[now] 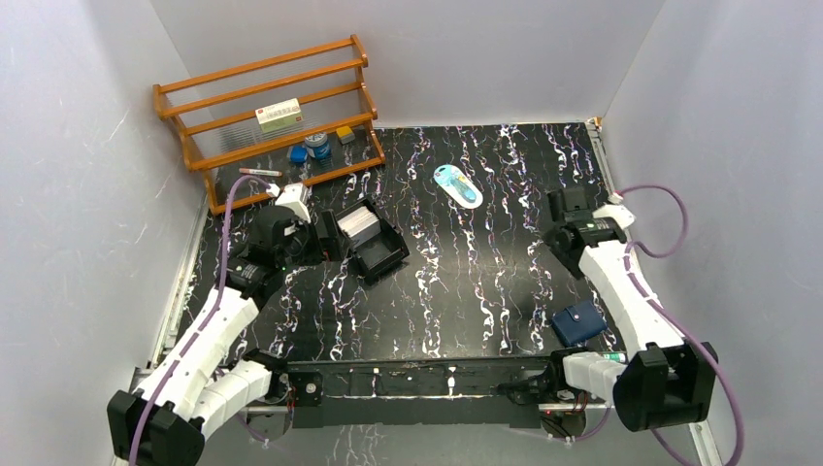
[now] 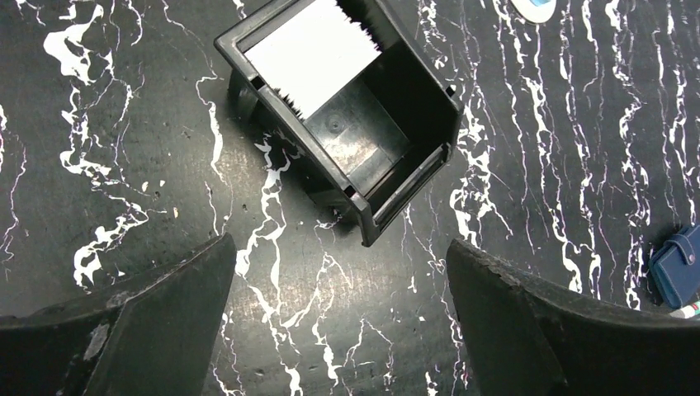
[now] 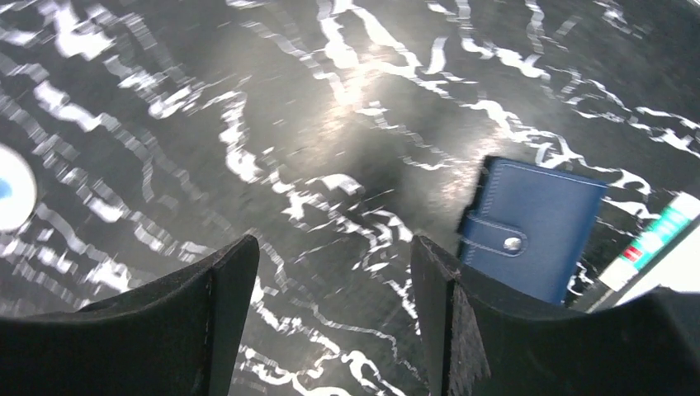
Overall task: Put the credit cards into the card holder
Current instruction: Move the card holder to the center of the board.
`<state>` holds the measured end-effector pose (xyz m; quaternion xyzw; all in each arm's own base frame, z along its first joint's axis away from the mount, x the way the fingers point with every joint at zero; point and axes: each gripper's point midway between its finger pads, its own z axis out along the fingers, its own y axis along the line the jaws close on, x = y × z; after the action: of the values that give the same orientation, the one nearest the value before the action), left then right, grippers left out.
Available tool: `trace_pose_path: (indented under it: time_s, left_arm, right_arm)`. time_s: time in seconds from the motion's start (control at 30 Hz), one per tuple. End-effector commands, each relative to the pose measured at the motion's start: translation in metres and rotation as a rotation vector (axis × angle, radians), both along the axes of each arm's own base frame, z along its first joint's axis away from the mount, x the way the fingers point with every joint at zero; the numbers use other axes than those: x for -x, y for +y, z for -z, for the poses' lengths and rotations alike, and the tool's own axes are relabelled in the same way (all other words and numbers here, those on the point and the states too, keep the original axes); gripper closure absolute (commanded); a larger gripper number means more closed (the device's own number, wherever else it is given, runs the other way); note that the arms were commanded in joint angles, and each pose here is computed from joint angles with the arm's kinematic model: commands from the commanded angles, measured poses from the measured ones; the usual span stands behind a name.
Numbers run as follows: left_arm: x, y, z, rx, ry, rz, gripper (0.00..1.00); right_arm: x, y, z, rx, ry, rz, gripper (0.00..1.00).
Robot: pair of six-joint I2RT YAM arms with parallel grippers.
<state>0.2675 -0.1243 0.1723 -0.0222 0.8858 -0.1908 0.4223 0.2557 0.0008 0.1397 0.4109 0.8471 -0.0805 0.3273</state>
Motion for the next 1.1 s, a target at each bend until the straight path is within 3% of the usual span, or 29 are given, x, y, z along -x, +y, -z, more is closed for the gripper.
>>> trace_pose_path:
  time_s: [0.0,0.27,0.57,0.73,1.07]
  left_arm:
    - [-0.002,0.003,-0.027,-0.008,-0.132,0.028,0.01]
    - [0.002,0.009,-0.031,-0.044,-0.170,0.037,0.01]
    - [0.004,0.011,-0.033,-0.068,-0.169,0.048,0.01]
    - [0.005,0.008,-0.031,-0.061,-0.162,0.067,0.01]
    - [0.003,0.007,-0.030,-0.069,-0.155,0.073,0.01]
  right_arm:
    - [0.017,-0.032,0.024,-0.062,0.055,0.209,0.24]
    - [0.054,-0.064,0.065,-0.118,0.159,0.463,0.19]
    - [0.075,-0.068,0.107,-0.223,0.184,0.512,0.17]
    - [0.036,-0.038,0.114,-0.367,0.071,0.221,0.20]
    - [0.006,0.014,0.100,-0.526,0.047,-0.126,0.27]
